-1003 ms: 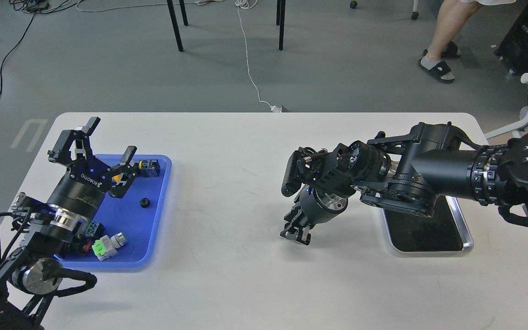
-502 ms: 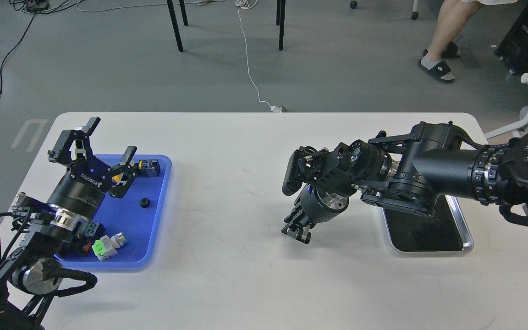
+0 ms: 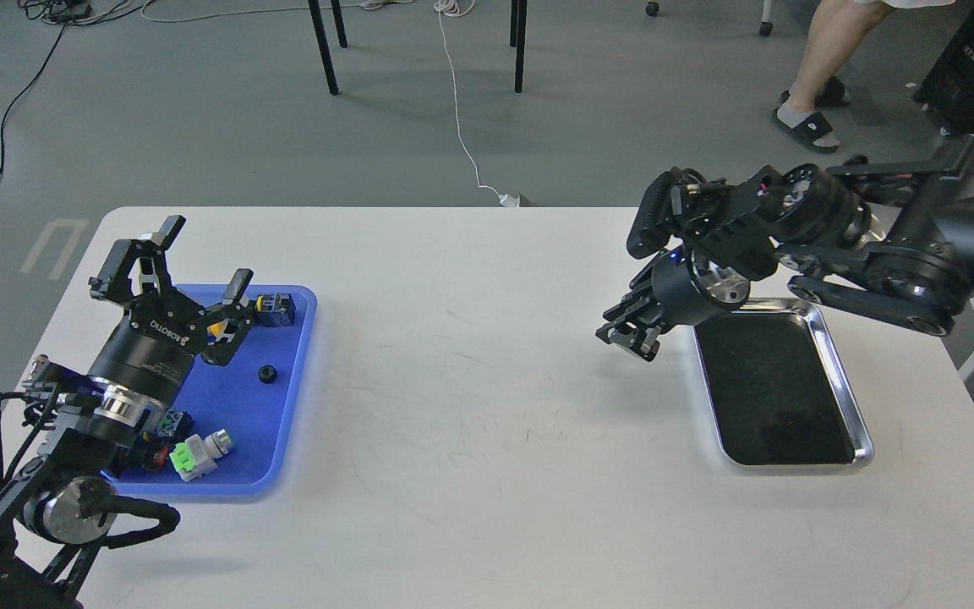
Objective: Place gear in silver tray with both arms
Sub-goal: 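Lift the gear with the right gripper and carry it over the silver tray, then lower the gear into the silver tray and open the right gripper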
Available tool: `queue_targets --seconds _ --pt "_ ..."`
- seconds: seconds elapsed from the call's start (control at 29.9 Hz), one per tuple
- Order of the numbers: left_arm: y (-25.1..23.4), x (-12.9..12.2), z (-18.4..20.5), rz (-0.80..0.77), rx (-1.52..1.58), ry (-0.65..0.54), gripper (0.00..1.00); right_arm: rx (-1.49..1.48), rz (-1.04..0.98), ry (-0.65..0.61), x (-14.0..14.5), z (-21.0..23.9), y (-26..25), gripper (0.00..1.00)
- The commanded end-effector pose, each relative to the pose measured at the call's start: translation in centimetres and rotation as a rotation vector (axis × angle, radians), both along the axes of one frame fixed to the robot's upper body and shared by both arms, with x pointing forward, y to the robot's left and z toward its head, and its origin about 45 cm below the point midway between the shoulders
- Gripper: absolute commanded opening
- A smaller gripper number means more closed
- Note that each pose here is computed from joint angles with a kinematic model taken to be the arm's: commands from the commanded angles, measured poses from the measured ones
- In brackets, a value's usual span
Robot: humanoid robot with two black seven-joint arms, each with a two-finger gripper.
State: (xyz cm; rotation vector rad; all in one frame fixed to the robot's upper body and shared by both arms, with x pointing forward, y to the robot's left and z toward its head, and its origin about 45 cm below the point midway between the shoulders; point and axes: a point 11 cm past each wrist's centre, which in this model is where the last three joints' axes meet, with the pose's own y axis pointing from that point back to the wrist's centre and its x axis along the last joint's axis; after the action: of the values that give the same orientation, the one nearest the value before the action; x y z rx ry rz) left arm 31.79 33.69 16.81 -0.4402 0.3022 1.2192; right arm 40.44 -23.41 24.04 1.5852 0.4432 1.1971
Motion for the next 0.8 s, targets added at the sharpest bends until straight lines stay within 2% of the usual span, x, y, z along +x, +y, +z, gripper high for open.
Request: queue_targets --seconds 0.0,0.2,0.37,0.77 --pt "-0.1 0.0 0.0 -0.003 -0.001 -0.001 0.98 -0.015 -0.121 -0.013 -0.2 0.7 -5.6 0.14" --pt "-0.2 0.0 0.0 -0.004 0.001 0.0 0.98 -0.038 -0.224 0.024 -1.6 -1.0 -10.2 0.14" --pt "-0.1 0.0 0.0 -0.004 0.002 0.0 0.98 -0.072 -0.294 0.037 -1.6 -2.8 -12.7 0.14" --pt "-0.2 0.0 -0.1 -0.006 0.0 0.001 0.98 -0.113 -0.327 0.07 -1.7 -6.2 -13.4 0.14"
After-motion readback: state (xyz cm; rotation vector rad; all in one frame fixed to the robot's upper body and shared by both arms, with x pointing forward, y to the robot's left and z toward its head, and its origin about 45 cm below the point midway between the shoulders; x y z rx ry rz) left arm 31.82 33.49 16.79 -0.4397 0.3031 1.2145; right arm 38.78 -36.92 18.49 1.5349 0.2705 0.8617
